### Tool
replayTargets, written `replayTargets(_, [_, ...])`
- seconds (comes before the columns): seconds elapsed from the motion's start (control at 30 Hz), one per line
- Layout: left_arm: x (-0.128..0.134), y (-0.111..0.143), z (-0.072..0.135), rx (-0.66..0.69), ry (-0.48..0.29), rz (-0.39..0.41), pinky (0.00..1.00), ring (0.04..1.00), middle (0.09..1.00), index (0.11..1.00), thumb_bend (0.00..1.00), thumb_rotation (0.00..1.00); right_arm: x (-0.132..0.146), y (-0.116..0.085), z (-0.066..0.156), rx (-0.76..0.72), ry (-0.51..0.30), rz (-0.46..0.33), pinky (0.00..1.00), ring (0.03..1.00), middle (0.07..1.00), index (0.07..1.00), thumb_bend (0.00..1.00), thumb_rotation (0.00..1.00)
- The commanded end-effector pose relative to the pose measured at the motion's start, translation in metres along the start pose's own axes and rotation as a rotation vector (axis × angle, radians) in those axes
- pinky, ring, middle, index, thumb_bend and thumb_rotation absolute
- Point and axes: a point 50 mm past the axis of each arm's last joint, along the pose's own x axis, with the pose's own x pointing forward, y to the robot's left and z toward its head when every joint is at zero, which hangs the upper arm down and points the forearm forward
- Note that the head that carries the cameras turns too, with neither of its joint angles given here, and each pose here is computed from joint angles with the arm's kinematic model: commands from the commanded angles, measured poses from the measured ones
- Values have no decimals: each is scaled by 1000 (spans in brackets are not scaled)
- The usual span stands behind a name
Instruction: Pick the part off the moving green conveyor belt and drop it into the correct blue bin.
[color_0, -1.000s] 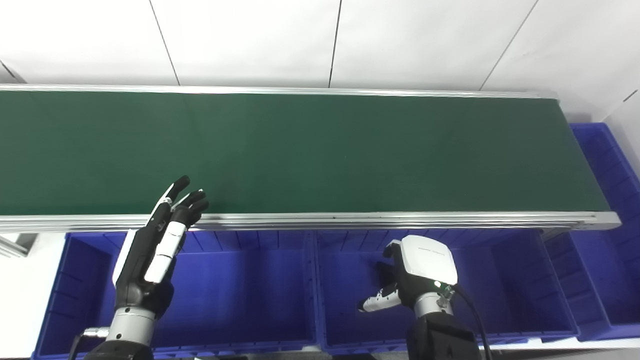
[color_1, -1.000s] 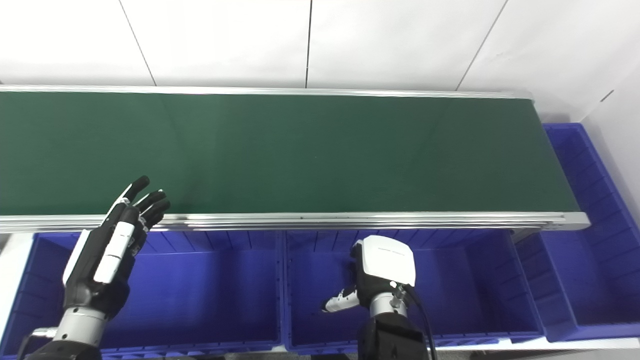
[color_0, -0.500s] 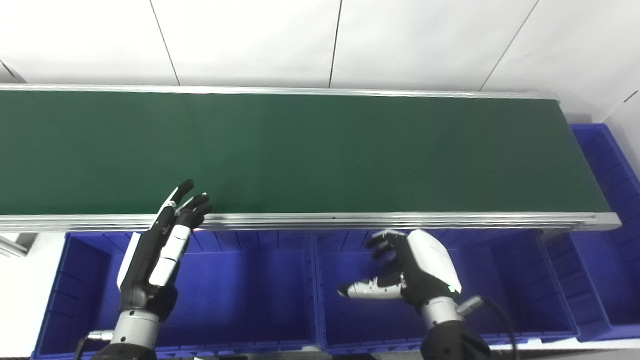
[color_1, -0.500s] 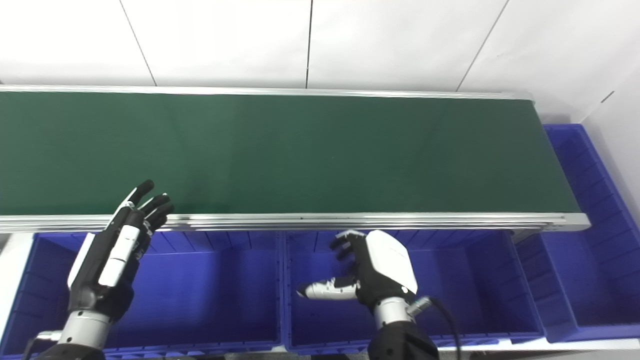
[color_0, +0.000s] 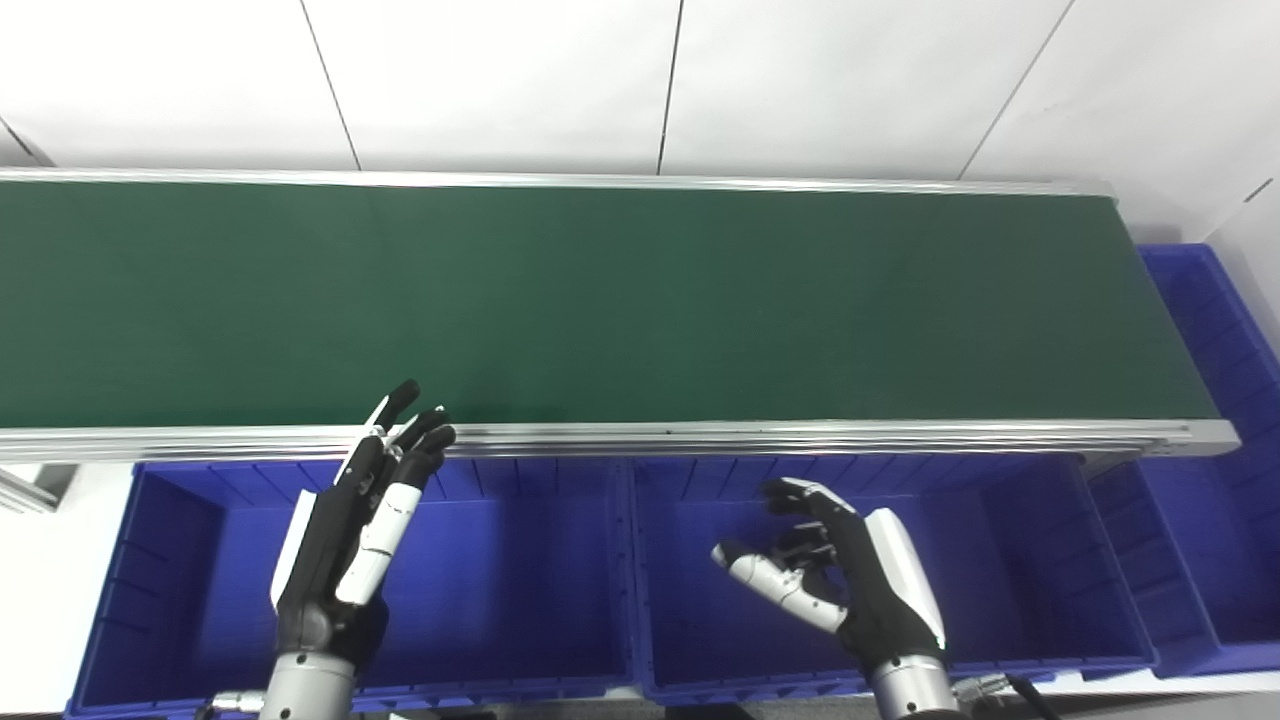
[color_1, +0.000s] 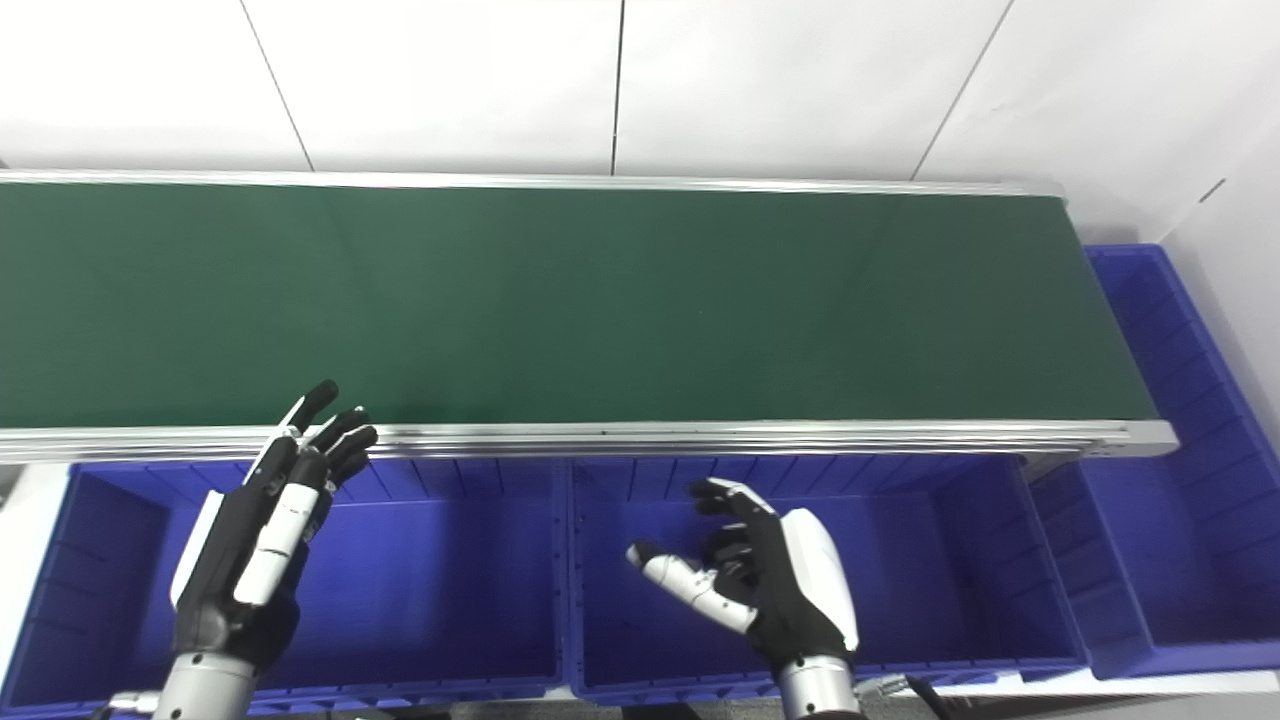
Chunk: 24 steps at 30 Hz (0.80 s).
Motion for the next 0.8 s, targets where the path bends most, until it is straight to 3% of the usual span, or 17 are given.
replayTargets(0.0, [0,-4,6,13,-61,1,875,834,848,929,545,741,1,-1,5,-11,-41,-21,513,630,757,792,623,628])
replayTargets(0.17, [-2,-5,2,18,-70,-5,870,832,854,934,571,746,5,3,0,-64,-38,-30,536,671,795,803,643,650])
replayTargets(0.57, [-3,-6,-6,21,-69,-11,875,835,845,941,573,756,5,7,-6,-29,-105,23,581,703,804,828,618,491])
replayTargets(0.77, [-3,-6,-9,29,-73,-8,872,831,834,931,576,753,4,7,-9,-7,-124,29,577,702,805,830,612,487])
